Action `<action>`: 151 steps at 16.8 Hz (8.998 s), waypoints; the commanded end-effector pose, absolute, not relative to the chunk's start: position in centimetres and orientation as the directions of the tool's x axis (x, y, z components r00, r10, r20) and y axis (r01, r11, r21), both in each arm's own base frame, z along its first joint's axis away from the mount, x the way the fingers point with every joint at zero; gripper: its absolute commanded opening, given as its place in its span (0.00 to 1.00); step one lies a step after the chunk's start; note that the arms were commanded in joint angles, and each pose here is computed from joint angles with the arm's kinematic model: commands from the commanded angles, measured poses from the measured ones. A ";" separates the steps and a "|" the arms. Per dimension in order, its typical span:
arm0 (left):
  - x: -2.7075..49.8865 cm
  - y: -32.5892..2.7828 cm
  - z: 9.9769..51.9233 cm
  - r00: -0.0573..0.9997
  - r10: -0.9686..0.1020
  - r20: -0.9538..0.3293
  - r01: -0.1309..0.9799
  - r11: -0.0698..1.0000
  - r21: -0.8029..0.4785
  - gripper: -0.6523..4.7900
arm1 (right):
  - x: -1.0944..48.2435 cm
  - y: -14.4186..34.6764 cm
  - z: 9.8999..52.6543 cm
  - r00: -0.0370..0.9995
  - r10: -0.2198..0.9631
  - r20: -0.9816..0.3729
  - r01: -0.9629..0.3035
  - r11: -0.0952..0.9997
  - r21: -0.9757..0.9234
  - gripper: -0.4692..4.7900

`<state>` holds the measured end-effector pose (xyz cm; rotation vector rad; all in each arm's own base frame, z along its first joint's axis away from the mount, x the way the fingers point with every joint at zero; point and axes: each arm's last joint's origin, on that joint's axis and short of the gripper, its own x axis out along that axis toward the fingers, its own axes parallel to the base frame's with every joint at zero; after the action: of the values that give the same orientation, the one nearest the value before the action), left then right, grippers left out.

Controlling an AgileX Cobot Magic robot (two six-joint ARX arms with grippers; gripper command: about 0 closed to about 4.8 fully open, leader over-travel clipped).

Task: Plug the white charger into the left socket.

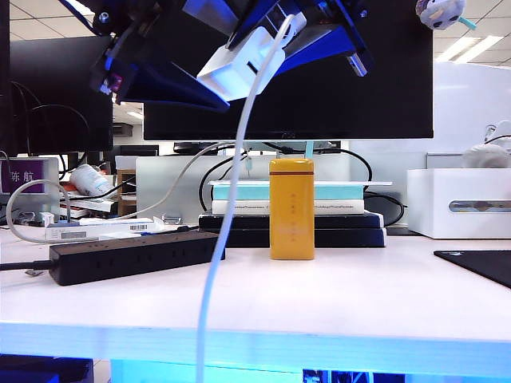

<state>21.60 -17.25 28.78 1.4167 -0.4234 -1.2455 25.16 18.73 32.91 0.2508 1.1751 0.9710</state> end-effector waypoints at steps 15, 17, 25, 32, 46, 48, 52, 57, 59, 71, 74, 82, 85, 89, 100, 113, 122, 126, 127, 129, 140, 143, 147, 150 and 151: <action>21.6 -17.3 29.0 0.372 -0.827 -0.422 0.399 -0.268 0.877 0.57 | 25.2 18.8 33.4 0.059 0.772 -0.633 -0.566 0.548 0.616 1.00; 21.6 -17.3 29.1 0.369 -0.833 -0.412 0.433 -0.238 0.869 0.57 | 25.2 18.8 33.5 0.064 0.771 -0.633 -0.574 0.548 0.609 1.00; 22.0 -17.2 29.5 0.403 -0.836 -0.372 0.592 -0.071 0.803 0.57 | 25.1 18.2 34.3 0.214 0.702 -0.679 -0.611 0.639 0.468 1.00; 24.2 -14.8 29.7 0.483 -0.812 -0.328 0.754 0.195 0.627 0.57 | 23.9 16.7 37.3 0.440 0.648 -0.622 -0.605 0.725 0.328 1.00; 27.7 -14.4 29.8 0.617 -0.774 -0.143 0.787 0.611 0.085 0.57 | 23.7 16.5 37.8 0.471 0.648 -0.599 -0.605 0.731 0.316 1.00; 28.6 -14.7 29.0 0.625 -0.769 -0.135 0.780 0.623 0.058 0.57 | 23.7 16.5 37.8 0.471 0.648 -0.598 -0.605 0.731 0.316 1.00; 31.0 -14.4 26.8 0.654 -0.747 -0.121 0.747 0.663 -0.054 0.57 | 23.7 16.6 37.8 0.471 0.649 -0.597 -0.605 0.731 0.316 1.00; 34.4 -10.3 24.1 0.593 -0.802 -0.073 0.788 0.596 -0.155 0.57 | 23.8 16.6 37.9 0.477 0.651 -0.590 -0.608 0.729 0.313 1.00; 35.0 -9.3 23.3 0.497 -0.866 -0.046 0.854 0.498 -0.152 0.57 | 23.9 16.6 38.0 0.497 0.642 -0.584 -0.602 0.740 0.301 1.00; 37.2 -9.0 18.6 0.566 -0.821 -0.070 0.803 0.569 -0.179 0.57 | 24.3 16.5 38.2 0.592 0.574 -0.566 -0.551 0.800 0.235 1.00; 37.4 -9.0 17.9 0.569 -0.820 -0.064 0.804 0.571 -0.168 0.57 | 24.3 16.5 38.3 0.596 0.577 -0.558 -0.553 0.799 0.235 1.00; 37.7 -10.6 15.9 0.541 -0.841 -0.011 0.834 0.538 -0.124 0.57 | 24.6 16.7 38.3 0.609 0.579 -0.542 -0.554 0.800 0.232 1.00; 37.8 -11.0 14.9 0.582 -0.813 -0.016 0.804 0.578 -0.139 0.57 | 24.6 16.7 38.3 0.611 0.577 -0.542 -0.553 0.801 0.230 1.00; 37.9 -11.2 14.7 0.598 -0.799 0.067 0.791 0.575 -0.210 0.57 | 25.0 16.8 37.9 0.624 0.550 -0.554 -0.548 0.815 0.192 1.00; 37.1 -11.9 17.0 0.497 -0.835 0.235 0.866 0.460 -0.198 0.57 | 30.2 20.3 35.9 0.707 0.604 -0.368 -0.629 0.775 0.065 1.00; 37.1 -12.1 17.0 0.501 -0.832 0.237 0.864 0.466 -0.190 0.57 | 33.8 25.5 30.3 0.659 0.694 -0.290 -0.708 0.702 0.072 1.00; 37.1 -12.0 17.0 0.499 -0.834 0.235 0.867 0.480 -0.138 0.57 | 34.7 26.2 28.6 0.680 0.668 -0.302 -0.677 0.731 0.092 1.00; 36.8 -12.2 17.0 0.406 -0.890 0.210 0.911 0.411 -0.017 0.57 | 34.8 26.2 28.7 0.686 0.671 -0.283 -0.677 0.730 0.090 1.00; 36.8 -12.2 17.0 0.408 -0.888 0.211 0.911 0.413 -0.025 0.57 | 34.8 26.2 28.7 0.686 0.671 -0.284 -0.677 0.730 0.090 1.00; 36.8 -12.2 17.0 0.408 -0.888 0.211 0.910 0.413 -0.025 0.57 | 34.7 26.3 28.6 0.681 0.671 -0.293 -0.677 0.730 0.095 1.00; 37.0 -12.1 17.0 0.461 -0.858 0.226 0.886 0.456 -0.078 0.57 | 34.6 26.2 28.2 0.688 0.642 -0.337 -0.649 0.753 0.108 0.54; 37.0 -12.1 17.0 0.462 -0.858 0.225 0.886 0.453 -0.093 0.57 | 34.6 26.2 28.2 0.687 0.645 -0.335 -0.652 0.751 0.109 0.55; 37.0 -12.1 16.8 0.466 -0.859 0.212 0.884 0.456 -0.101 0.57 | 34.6 26.2 28.2 0.687 0.645 -0.335 -0.652 0.750 0.109 0.55; 37.0 -12.1 16.8 0.467 -0.859 0.209 0.884 0.456 -0.104 0.57 | 34.6 26.2 28.2 0.686 0.645 -0.336 -0.652 0.751 0.109 0.29; 37.0 -12.1 16.8 0.467 -0.859 0.209 0.884 0.456 -0.104 0.57 | 34.6 26.2 28.2 0.686 0.645 -0.336 -0.652 0.751 0.109 0.29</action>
<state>37.11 -12.21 16.15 -0.2208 -0.0966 -1.0653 34.68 26.15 27.69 -0.0249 0.3936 0.7069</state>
